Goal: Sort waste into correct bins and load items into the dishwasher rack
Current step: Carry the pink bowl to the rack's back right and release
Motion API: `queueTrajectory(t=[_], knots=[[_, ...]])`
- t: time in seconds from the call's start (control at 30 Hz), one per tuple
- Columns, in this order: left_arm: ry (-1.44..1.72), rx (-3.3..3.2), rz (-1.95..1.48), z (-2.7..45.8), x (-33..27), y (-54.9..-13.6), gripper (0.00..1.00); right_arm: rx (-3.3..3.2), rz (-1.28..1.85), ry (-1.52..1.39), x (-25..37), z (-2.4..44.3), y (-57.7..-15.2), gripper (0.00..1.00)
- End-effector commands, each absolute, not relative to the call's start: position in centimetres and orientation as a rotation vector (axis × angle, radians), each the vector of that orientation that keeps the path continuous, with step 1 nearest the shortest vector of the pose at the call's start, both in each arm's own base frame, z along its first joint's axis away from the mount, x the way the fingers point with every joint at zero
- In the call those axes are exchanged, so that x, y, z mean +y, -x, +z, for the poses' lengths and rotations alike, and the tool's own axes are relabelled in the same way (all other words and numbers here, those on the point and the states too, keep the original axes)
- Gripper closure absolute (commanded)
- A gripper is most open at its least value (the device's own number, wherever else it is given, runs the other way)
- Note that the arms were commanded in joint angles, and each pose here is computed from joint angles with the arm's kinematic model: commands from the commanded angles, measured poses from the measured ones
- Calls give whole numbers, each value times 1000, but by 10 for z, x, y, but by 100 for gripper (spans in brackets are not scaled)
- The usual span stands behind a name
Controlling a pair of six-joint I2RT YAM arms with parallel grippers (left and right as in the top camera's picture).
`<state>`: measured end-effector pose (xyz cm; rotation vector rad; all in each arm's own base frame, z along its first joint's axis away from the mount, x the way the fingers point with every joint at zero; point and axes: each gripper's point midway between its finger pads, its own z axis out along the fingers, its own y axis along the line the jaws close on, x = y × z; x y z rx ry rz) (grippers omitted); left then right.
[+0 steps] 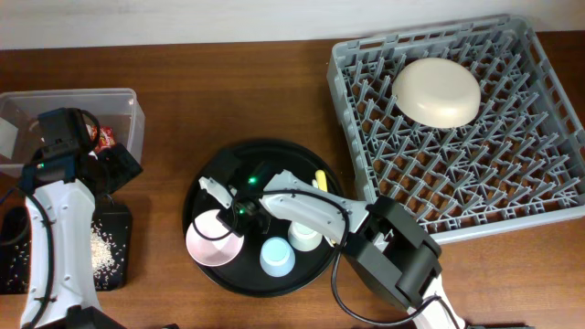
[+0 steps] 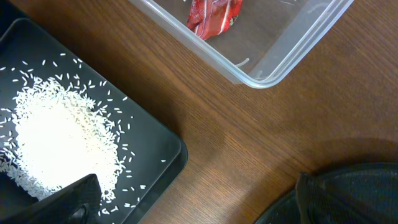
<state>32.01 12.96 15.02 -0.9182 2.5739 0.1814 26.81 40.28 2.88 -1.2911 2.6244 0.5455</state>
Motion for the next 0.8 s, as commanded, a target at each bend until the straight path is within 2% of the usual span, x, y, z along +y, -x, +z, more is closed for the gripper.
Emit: queueTrajectory(t=[0.0,0.1,0.17,0.2,0.3,0.37,0.5,0.57,0.63,0.67,0.7,0.77], knots=[[932,2558,173,153,130,-322,1,2642,526,1258,394,25,-279,70],[932,2558,173,153,130,-322,1,2646,526,1252,392,25,-280,72],[932,2558,173,153,130,-322,1,2650,534,1259,393,25,-277,92],[932,2558,173,153,130,-322,1,2663,537,1236,393,26,-277,96],[932,2558,173,153,130,-322,1,2631,553,1227,398,39,-281,96],[932,2558,173,153,130,-322,1,2576,576,1210,404,71,-289,96],[932,2558,173,153,130,-322,1,2470,413,1078,374,178,-317,96],[932,2558,173,153,130,-322,1,2418,211,861,318,255,-338,96],[932,2558,173,153,130,-322,1,2360,-23,546,235,320,-356,96],[932,2558,173,153,130,-322,1,2321,-138,377,188,348,-361,96],[932,2558,173,153,130,-322,1,2248,-288,133,109,385,-363,96],[932,2558,173,153,130,-322,1,2177,-426,-96,36,411,-360,96]])
